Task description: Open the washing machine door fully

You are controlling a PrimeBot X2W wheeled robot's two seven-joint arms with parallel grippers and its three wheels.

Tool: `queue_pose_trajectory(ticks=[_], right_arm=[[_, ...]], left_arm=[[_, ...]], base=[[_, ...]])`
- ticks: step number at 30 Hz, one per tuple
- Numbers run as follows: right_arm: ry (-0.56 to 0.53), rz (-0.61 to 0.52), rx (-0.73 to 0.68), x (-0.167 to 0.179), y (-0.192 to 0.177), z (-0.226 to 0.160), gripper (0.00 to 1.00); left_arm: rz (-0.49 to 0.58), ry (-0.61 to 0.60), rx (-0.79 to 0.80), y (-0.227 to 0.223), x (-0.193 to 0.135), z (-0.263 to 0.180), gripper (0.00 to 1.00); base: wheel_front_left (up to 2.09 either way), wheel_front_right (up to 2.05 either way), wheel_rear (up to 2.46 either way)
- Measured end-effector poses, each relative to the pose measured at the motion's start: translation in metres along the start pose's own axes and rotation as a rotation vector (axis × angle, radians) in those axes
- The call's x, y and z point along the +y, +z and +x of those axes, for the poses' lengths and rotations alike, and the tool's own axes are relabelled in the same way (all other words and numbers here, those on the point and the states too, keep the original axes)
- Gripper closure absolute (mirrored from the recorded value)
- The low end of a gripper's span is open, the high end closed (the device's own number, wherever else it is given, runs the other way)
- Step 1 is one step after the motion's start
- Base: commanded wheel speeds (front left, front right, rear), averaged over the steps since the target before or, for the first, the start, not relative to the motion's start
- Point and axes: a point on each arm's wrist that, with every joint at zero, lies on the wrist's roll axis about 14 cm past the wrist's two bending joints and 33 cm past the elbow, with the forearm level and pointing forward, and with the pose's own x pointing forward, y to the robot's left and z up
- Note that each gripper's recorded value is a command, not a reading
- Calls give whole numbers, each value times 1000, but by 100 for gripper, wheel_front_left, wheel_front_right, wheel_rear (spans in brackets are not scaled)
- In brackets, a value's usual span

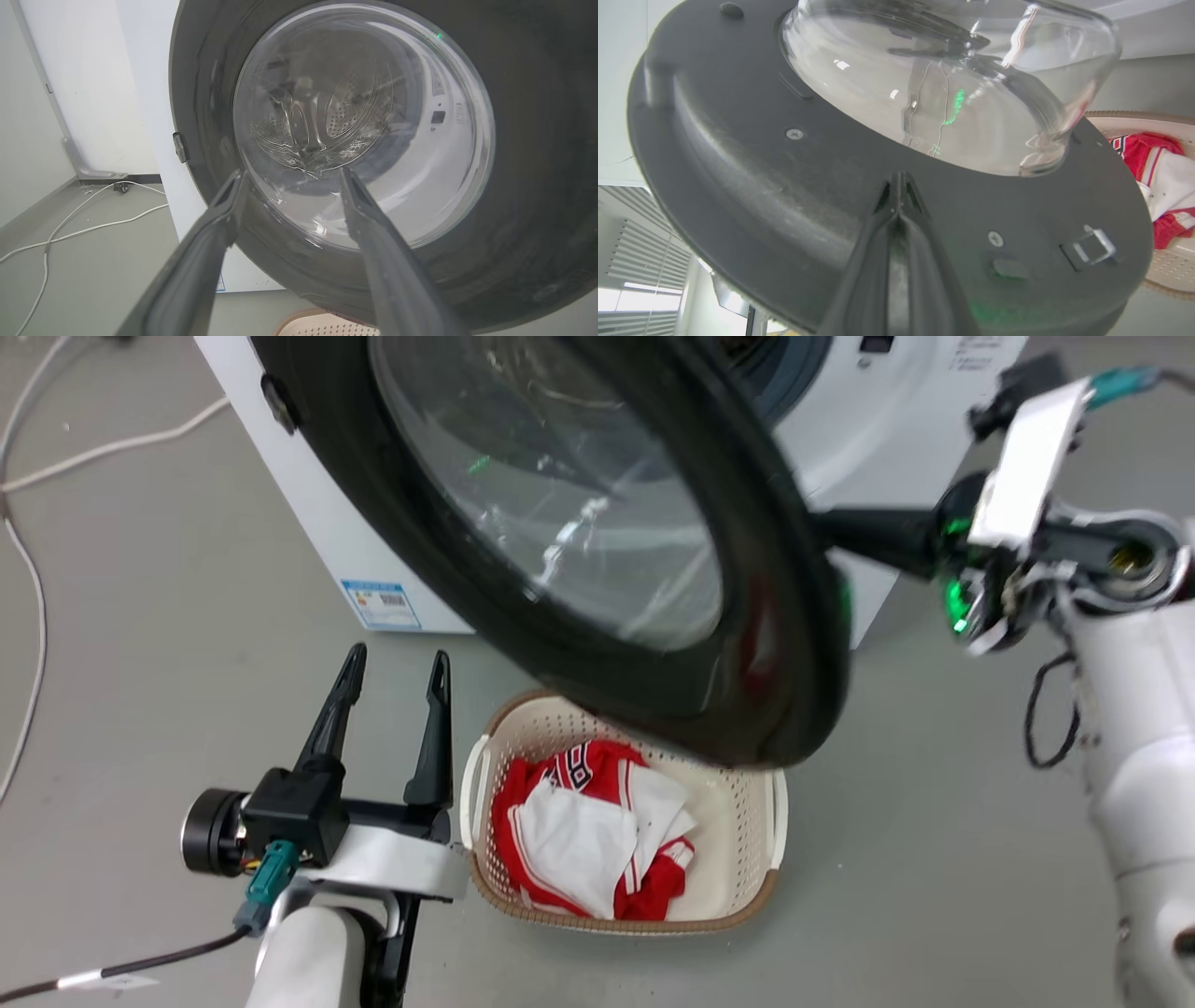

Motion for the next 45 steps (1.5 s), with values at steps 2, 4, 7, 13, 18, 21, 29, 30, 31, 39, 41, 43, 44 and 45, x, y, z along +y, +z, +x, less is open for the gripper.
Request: queue_pose_trajectory(ticks=[2, 4, 7, 13, 18, 21, 29, 30, 31, 39, 41, 43, 44, 45], right_arm=[[18, -9, 23, 6, -17, 0, 100], [34, -14, 43, 10, -33, 0, 100], [60, -12, 70, 16, -52, 0, 100], [104, -35, 130, 28, -83, 7, 100], [145, -53, 171, 37, -106, 17, 100], [157, -57, 178, 39, -113, 20, 100], [198, -18, 3, 43, -102, 25, 100], [194, -3, -56, 40, -95, 23, 100], [185, 14, -121, 35, -87, 20, 100], [92, 158, -567, -19, -47, -32, 100], [65, 187, -666, -33, -42, -53, 100], [36, 195, -753, -46, -40, -73, 100], [16, 191, -786, -52, -42, -83, 100], [-10, 181, -815, -59, -44, -91, 77]], left_arm=[[0, 0, -5, 4, -1, -5, 0], [1, -4, -10, 7, -3, -9, 0], [-3, -11, -14, 10, -7, -13, 0], [-13, -17, -12, 10, -11, -18, 0], [-15, -21, -10, 10, -12, -19, 0], [-17, -23, -6, 8, -13, -19, 0], [-21, -20, -4, 8, -12, -19, 0], [-22, -17, -4, 8, -12, -19, 0], [-23, -17, -4, 8, -12, -19, 0], [-29, -14, -6, 10, -13, -23, 0], [-29, -16, -7, 10, -14, -25, 0], [-29, -17, -6, 11, -15, -27, 0], [-30, -17, -6, 11, -15, -28, 0], [-30, -17, -6, 11, -15, -29, 0]], base=[[0, 0, 0], [0, 0, 0], [0, 0, 0], [0, 0, 0], [0, 0, 0], [0, 0, 0], [0, 0, 0], [0, 0, 0], [0, 0, 0], [0, 0, 0], [0, 0, 0], [0, 0, 0], [0, 0, 0], [0, 0, 0]])
